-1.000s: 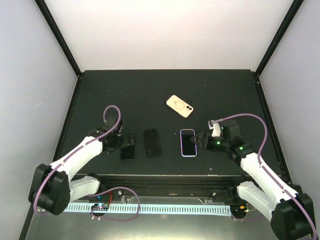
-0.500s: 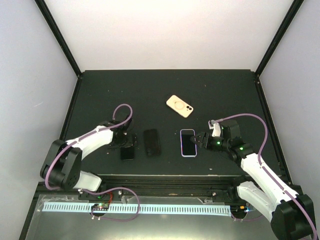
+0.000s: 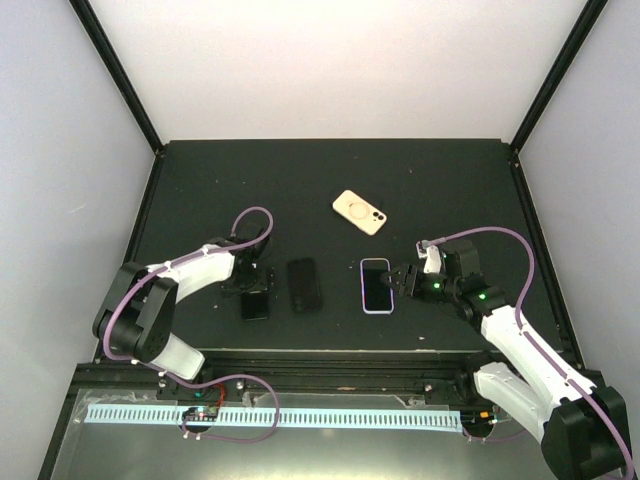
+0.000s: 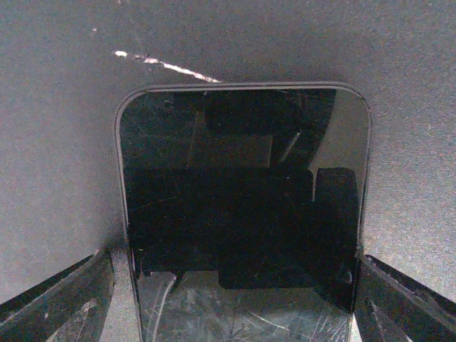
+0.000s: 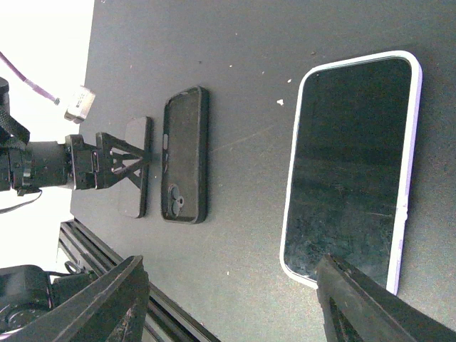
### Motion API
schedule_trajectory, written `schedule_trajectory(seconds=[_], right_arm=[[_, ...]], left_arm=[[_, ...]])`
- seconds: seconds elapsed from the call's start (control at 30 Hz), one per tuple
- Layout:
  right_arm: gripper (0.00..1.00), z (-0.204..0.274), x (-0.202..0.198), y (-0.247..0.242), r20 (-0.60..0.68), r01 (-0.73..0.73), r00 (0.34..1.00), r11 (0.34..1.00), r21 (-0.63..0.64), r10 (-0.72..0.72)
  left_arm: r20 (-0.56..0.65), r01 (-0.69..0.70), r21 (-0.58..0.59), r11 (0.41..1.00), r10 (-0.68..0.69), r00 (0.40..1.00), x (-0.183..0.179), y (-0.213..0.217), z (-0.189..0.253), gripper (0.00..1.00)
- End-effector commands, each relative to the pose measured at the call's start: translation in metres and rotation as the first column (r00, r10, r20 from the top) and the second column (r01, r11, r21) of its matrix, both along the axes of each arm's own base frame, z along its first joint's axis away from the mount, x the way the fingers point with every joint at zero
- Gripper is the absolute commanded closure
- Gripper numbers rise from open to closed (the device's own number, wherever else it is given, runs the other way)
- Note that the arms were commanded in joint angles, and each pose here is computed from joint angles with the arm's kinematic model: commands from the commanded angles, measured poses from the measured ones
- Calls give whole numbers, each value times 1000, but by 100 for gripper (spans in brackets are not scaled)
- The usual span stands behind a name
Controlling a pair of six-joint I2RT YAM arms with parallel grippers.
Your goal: Put the phone into the phone case
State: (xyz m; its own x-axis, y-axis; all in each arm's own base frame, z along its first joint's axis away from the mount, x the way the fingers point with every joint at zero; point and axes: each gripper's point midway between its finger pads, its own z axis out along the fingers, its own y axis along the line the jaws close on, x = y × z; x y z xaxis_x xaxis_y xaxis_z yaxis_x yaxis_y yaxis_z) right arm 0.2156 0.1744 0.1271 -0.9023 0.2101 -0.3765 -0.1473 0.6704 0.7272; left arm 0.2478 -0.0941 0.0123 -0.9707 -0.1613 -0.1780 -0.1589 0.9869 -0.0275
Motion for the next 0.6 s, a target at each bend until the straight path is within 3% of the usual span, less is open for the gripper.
schedule_trajectory(seconds=[0.0, 0.13, 0.57], right_arm=[[34, 10, 2, 4, 29, -9, 1000, 1000, 22, 9], [35, 12, 2, 7, 29, -11, 1000, 1000, 28, 10], [35, 14, -9, 40, 14, -64, 998, 997, 47, 64]], left_arm=[[-3, 17, 21, 1000, -16, 1000, 5, -1, -8, 9], [-11, 16, 25, 1000, -16, 1000, 3, -1, -12, 11], [-5, 13, -55, 998, -13, 1000, -6, -9, -11, 29]])
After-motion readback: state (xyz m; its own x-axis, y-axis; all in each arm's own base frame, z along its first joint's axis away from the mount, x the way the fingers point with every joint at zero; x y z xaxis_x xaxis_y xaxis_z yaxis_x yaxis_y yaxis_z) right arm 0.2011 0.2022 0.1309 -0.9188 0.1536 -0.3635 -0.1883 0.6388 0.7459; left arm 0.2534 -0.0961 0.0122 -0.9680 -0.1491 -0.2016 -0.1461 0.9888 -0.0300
